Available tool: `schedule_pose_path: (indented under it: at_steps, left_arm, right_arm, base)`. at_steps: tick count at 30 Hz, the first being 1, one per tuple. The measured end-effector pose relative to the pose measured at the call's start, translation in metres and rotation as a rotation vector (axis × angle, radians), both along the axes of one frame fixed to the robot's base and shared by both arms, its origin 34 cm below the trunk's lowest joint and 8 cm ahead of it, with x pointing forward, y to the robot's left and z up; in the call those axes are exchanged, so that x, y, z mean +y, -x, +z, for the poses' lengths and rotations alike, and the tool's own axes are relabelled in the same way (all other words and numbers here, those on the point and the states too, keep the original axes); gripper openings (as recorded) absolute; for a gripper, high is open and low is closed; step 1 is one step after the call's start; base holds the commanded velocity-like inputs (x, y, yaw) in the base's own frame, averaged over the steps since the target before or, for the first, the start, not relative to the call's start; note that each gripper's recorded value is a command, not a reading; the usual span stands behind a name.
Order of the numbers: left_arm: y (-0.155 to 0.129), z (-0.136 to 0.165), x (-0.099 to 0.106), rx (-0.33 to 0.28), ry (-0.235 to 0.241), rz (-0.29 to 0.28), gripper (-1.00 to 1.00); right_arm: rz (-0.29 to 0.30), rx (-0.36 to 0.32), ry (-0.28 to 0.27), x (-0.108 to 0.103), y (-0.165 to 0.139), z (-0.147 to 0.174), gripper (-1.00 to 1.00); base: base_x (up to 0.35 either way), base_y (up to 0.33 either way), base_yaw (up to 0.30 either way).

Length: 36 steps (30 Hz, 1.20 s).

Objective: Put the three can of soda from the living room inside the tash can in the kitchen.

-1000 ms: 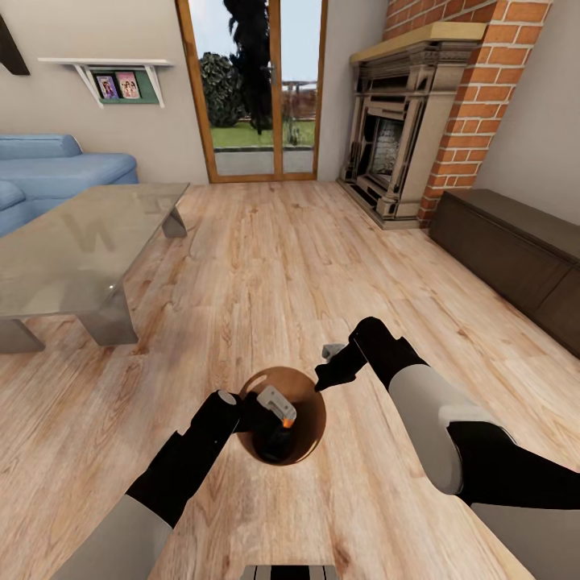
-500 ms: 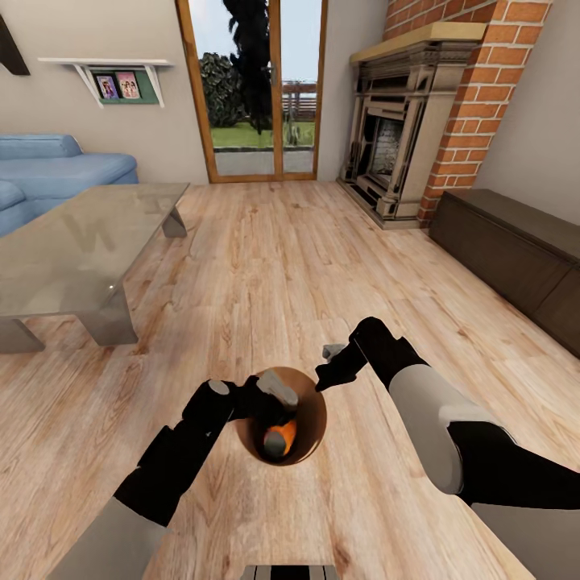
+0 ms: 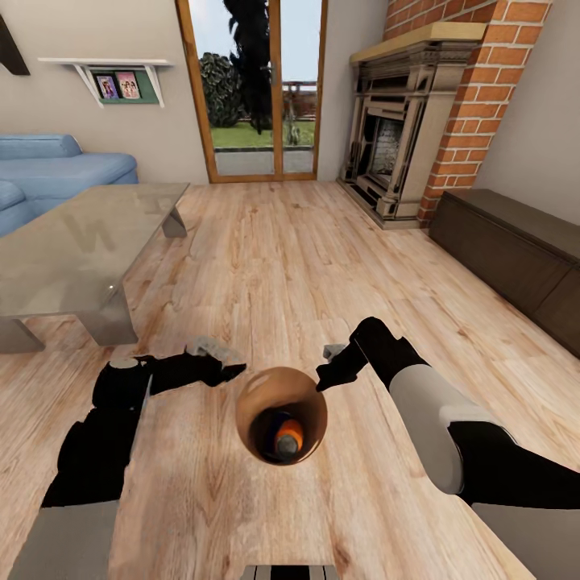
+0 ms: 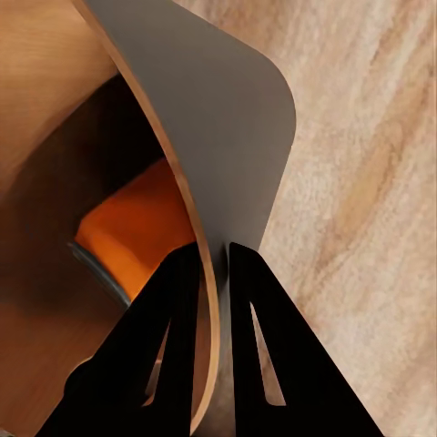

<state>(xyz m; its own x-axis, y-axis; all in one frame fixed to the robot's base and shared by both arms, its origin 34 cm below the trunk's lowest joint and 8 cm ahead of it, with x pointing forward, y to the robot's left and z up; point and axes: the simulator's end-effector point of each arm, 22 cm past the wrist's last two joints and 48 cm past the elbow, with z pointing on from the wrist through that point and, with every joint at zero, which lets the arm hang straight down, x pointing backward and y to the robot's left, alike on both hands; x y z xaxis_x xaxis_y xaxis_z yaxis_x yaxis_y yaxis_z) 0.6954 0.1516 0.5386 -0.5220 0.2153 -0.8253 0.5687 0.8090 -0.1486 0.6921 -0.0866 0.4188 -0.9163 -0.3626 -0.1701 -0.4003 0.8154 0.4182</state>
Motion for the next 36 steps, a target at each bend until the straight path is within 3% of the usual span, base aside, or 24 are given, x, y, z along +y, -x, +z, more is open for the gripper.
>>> schedule_pose_path:
  at_steps: [2,3,4,9,13,20,23,25,30,33,36]
  left_arm:
    - [-0.005,0.005,0.024,-0.010,0.030,0.054,1.00]
    - [-0.013,0.011,0.056,-0.049,0.048,0.119,1.00]
    - [-0.015,0.014,0.070,-0.070,0.055,0.147,1.00]
    - [-0.021,0.011,0.109,-0.138,0.052,0.215,1.00]
    - [-0.022,-0.004,0.118,-0.142,0.049,0.227,1.00]
    - [-0.025,-0.074,0.130,-0.107,0.004,0.286,1.00]
    - [-0.025,-0.085,0.134,-0.097,-0.008,0.309,1.00]
    - [-0.025,-0.092,0.137,-0.097,-0.022,0.324,1.00]
    - [-0.026,-0.097,0.141,-0.104,-0.041,0.341,1.00]
    - [-0.027,-0.097,0.142,-0.107,-0.047,0.347,1.00]
    - [-0.025,-0.099,0.143,-0.104,-0.050,0.348,1.00]
  right_arm:
    - [0.001,-0.003,0.006,-0.001,0.000,-0.001,-1.00]
    - [0.003,-0.005,0.009,-0.001,-0.001,-0.001,-1.00]
    - [0.002,-0.005,0.010,-0.002,-0.001,-0.001,-1.00]
    - [-0.001,-0.002,0.005,-0.001,0.000,-0.001,-1.00]
    - [-0.001,-0.004,0.009,-0.003,-0.001,-0.001,-1.00]
    - [-0.012,0.001,0.005,-0.007,-0.001,-0.002,-1.00]
    - [-0.017,0.002,0.005,-0.009,-0.001,-0.003,-1.00]
    - [-0.041,0.011,0.003,-0.019,-0.001,-0.005,-1.00]
    - [-0.062,-0.002,0.058,-0.055,-0.006,-0.012,-1.00]
    - [-0.120,0.015,0.052,-0.081,-0.008,-0.013,-1.00]
    - [-0.124,-0.001,0.100,-0.109,-0.010,-0.018,-1.00]
  base:
    - [0.000,0.000,0.000]
    - [0.000,0.000,0.000]
    - [0.000,0.000,0.000]
    - [0.000,0.000,0.000]
    - [0.000,0.000,0.000]
    - [0.000,0.000,0.000]
    - [0.000,0.000,0.000]
    - [0.000,0.000,0.000]
    - [0.000,0.000,0.000]
    - [0.000,0.038,0.000]
    - [0.000,0.149,0.000]
